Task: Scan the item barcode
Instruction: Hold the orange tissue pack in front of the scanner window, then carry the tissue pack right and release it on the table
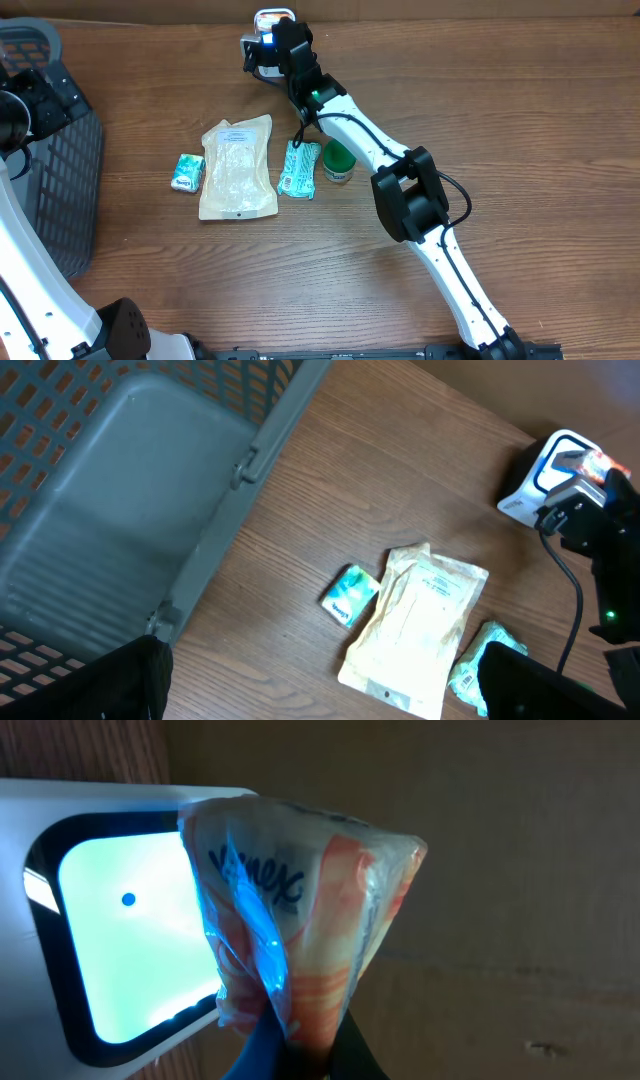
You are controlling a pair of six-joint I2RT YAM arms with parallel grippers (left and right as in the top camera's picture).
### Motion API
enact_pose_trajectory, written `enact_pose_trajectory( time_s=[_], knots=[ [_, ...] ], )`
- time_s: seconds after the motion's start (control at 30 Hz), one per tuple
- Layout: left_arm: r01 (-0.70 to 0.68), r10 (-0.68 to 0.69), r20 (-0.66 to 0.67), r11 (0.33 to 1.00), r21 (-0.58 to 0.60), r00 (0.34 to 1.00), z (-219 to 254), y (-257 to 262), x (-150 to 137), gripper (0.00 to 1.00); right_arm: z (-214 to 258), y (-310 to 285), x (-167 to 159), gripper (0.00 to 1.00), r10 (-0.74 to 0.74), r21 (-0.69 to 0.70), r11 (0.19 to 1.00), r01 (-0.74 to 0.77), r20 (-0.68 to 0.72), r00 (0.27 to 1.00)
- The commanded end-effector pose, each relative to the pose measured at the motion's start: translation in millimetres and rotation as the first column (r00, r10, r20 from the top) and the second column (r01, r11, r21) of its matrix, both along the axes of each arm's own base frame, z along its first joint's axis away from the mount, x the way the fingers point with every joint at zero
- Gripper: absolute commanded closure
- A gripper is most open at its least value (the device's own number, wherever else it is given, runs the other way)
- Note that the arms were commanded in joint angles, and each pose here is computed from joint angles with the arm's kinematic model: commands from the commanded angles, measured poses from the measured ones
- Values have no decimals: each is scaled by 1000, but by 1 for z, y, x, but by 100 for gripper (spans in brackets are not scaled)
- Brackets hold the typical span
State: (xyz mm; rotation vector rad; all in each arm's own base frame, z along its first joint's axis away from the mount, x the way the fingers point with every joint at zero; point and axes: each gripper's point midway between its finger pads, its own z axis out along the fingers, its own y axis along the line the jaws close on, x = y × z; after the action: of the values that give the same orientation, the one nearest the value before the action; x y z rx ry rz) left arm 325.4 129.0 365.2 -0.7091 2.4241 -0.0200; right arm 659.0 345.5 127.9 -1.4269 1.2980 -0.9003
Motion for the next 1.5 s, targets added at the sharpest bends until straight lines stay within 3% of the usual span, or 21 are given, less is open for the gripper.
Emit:
enact_pose_trajectory(
  time_s=[0.0,0.23,0.4,0.53,0.63,0.73,0.83,1.03,1.2,1.47],
  knots=[
    [22,-22,2,1000,8,1000,1,-1,1,0,143,-26,-6,96,-85,308,950,47,112,990],
    [22,-22,2,1000,8,1000,1,-1,1,0,272,-106,-53,96,-226,687,703,183,-27,974],
    [22,-22,2,1000,8,1000,1,-1,1,0,282,-178,-109,96,-315,792,404,458,-350,882],
    [22,-22,2,1000,8,1000,1,-1,1,0,233,-241,-154,96,-417,646,223,730,-614,670],
    [22,-22,2,1000,8,1000,1,-1,1,0,179,-292,-191,96,-470,436,39,899,-786,401],
    [22,-22,2,1000,8,1000,1,-1,1,1,138,-323,-216,96,-406,248,-117,962,-895,182],
    [22,-22,2,1000,8,1000,1,-1,1,0,101,-346,-226,96,-307,98,-194,976,-951,35],
    [22,-22,2,1000,8,1000,1,-1,1,0,32,-393,-235,96,-212,-47,-315,948,-970,-118],
    [22,-22,2,1000,8,1000,1,-1,1,0,-21,-410,-244,96,-155,-113,-364,925,-972,-179],
    [22,-22,2,1000,8,1000,1,-1,1,0,-74,-422,-257,96,-135,-141,-394,908,-969,-209]
  ],
)
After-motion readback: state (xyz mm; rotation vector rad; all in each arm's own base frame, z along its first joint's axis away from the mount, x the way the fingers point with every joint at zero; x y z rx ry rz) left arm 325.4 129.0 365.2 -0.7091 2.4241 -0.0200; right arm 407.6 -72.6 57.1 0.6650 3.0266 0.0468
